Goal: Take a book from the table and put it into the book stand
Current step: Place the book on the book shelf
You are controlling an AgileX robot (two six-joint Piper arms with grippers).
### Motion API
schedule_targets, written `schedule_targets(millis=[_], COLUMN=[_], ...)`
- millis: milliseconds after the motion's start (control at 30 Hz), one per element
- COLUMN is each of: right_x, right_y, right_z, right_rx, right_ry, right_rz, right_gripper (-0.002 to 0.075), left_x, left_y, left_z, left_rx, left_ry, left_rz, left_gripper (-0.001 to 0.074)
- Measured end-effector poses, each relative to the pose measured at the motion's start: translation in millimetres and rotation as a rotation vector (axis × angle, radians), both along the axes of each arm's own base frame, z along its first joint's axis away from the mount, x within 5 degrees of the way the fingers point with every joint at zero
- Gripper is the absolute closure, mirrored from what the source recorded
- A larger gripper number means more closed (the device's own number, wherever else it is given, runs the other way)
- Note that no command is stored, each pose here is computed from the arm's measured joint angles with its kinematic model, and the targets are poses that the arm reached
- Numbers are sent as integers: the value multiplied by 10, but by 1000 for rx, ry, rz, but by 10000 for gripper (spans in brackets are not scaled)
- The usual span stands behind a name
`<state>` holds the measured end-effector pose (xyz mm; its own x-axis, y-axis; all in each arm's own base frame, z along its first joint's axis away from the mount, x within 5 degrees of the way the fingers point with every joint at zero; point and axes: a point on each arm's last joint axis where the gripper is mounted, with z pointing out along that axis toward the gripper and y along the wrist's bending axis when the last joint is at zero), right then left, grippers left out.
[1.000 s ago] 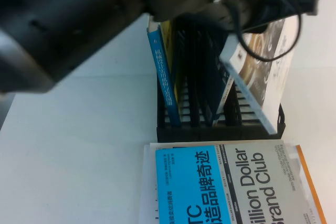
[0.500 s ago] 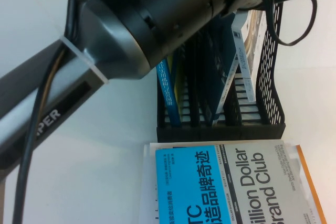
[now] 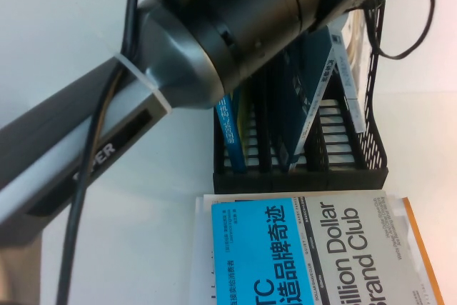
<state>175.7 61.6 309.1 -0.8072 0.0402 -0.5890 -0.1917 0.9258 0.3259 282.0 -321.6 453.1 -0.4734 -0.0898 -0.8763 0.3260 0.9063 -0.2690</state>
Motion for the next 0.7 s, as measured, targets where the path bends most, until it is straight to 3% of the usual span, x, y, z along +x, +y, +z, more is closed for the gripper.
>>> schedule_targets(millis=[300, 700], right_x=[0, 1], right_y=[-2, -5], right_z=[-1, -2], right_rx=[-3, -9], right_ry=[-1, -2], right_rz=[0, 1], right_gripper=[729, 729], left_x=[339, 498], left_y=[151, 79], left_z=[-208, -419], left_rx=[26, 33], left_ry=[65, 110], left_rz=[86, 49], left_gripper=[638, 638])
